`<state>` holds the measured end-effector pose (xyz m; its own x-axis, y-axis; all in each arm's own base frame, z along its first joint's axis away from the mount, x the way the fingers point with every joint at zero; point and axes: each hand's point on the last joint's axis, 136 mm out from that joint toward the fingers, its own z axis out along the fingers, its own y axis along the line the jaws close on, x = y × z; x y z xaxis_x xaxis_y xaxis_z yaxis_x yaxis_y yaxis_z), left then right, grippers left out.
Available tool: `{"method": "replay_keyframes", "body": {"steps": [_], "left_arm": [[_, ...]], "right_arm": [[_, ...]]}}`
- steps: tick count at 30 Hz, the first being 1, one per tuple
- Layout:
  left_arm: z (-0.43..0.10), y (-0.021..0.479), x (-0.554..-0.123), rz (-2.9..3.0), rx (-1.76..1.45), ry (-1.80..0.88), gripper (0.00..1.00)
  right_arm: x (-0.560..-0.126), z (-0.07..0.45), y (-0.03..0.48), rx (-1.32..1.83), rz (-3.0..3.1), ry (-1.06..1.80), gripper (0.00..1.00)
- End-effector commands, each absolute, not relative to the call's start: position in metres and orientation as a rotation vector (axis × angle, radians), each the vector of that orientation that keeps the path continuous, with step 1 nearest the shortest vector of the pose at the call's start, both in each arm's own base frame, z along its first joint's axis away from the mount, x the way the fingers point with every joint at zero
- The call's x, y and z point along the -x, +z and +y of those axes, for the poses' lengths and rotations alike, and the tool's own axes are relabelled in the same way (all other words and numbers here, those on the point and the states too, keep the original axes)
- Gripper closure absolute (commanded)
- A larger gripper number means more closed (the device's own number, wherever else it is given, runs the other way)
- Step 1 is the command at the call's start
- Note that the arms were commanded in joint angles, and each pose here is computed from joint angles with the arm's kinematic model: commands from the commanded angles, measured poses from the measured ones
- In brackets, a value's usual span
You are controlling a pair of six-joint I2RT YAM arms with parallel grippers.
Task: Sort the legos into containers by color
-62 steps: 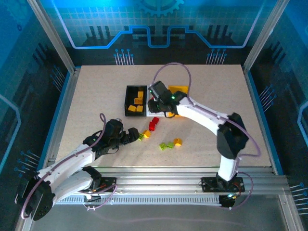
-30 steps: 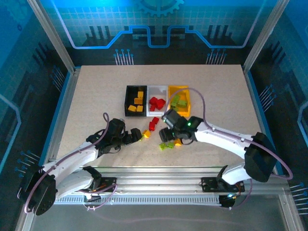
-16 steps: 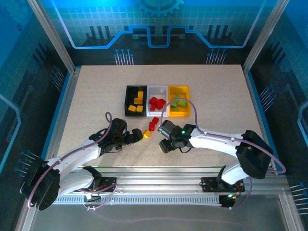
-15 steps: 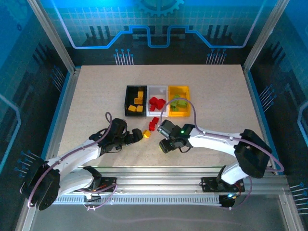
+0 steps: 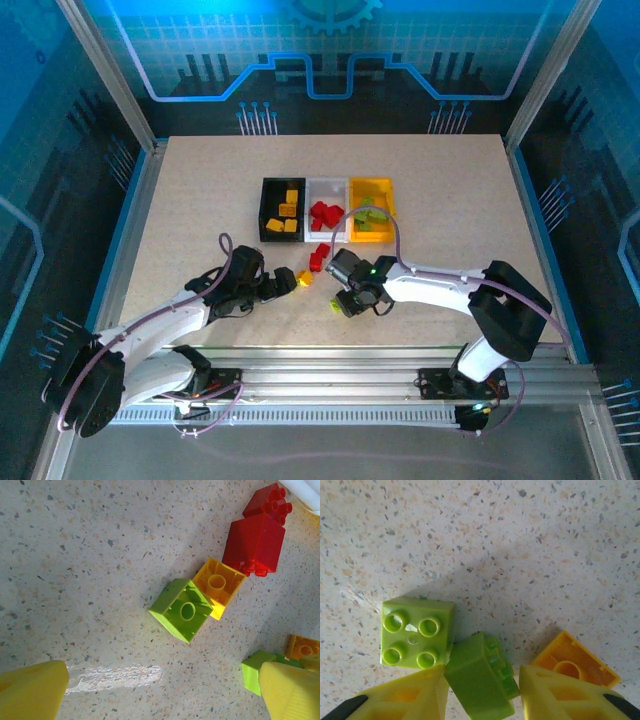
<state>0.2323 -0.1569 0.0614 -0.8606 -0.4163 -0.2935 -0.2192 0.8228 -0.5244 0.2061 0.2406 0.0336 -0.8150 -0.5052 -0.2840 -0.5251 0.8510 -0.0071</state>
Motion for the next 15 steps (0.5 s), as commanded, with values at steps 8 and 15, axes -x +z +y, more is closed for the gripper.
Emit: {"method": "replay_keyframes", "body": {"steps": [8,15], "left_arm": [[-0.159,0.066,-0.236,2.604,0.481,-0.696,0.01],[-0.159,0.066,-0.235,2.605,0.481,-0.699,0.01]], "right_arm": [[-0.210,0.234,0.032,0.747,2.745,0.074,0.69],[-0.222,0.219,0.071,0.656,2.671,0.087,0.79]]}}
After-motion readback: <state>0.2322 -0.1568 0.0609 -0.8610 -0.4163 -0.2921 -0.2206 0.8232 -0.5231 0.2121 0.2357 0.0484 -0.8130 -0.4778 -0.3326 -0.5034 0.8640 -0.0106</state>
